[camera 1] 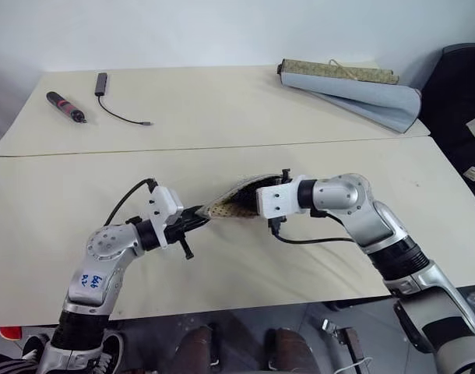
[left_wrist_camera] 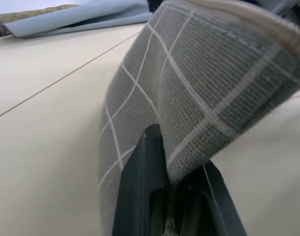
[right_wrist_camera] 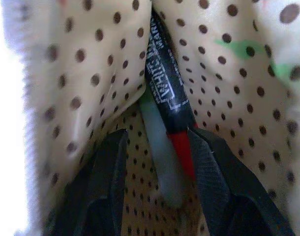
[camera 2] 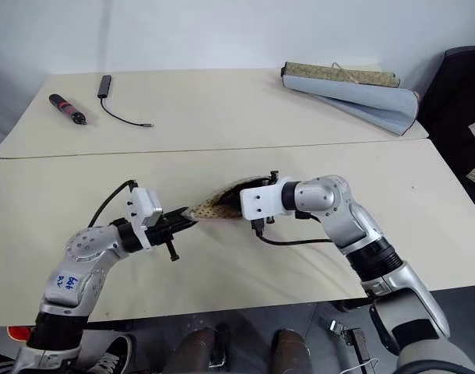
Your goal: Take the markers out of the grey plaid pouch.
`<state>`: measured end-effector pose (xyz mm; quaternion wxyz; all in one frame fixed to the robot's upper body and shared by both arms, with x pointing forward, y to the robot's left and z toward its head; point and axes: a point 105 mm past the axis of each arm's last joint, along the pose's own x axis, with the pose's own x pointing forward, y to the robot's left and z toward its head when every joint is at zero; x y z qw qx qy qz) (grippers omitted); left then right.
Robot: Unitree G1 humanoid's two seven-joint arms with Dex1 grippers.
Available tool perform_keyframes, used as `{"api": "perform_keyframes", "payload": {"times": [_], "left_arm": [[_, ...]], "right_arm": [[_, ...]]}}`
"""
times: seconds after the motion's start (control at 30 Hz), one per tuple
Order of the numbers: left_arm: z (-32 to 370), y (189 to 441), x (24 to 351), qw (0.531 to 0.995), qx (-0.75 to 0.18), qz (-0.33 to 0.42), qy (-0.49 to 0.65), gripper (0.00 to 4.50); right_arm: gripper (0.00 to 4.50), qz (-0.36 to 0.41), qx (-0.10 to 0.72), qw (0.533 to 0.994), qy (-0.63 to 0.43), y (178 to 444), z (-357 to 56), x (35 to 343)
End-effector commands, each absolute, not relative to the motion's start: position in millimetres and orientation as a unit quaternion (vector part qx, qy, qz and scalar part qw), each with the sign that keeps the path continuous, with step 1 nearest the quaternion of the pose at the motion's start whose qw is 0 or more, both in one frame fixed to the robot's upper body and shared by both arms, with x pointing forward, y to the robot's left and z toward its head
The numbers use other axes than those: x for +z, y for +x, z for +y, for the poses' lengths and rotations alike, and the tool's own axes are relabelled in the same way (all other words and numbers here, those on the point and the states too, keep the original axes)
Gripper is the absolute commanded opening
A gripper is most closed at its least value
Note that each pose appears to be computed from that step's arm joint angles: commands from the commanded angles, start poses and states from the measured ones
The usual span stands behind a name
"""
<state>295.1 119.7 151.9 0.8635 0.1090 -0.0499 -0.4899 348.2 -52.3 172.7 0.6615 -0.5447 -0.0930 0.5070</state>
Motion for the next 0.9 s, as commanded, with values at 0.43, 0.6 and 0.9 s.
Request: {"api": "perform_keyframes", "payload": {"times": [0.43, 0.6, 0.9], "left_arm": [[85, 268, 169, 0.801, -0.594, -0.029, -0.075, 0.00], [80, 263, 184, 0.771, -0.614, -0.033, -0.166, 0.00], [94, 271, 143, 0.810, -0.567, 0.018, -0.149, 0.00]], "right_arm": [[1.94, -0.059, 0.566, 0.621, -0.539, 333, -46, 179], [1.94, 0.006, 0.598, 0.602, -0.529, 320, -79, 212], [1.94, 0.091, 0.607, 0.584, -0.531, 311, -83, 170]]}}
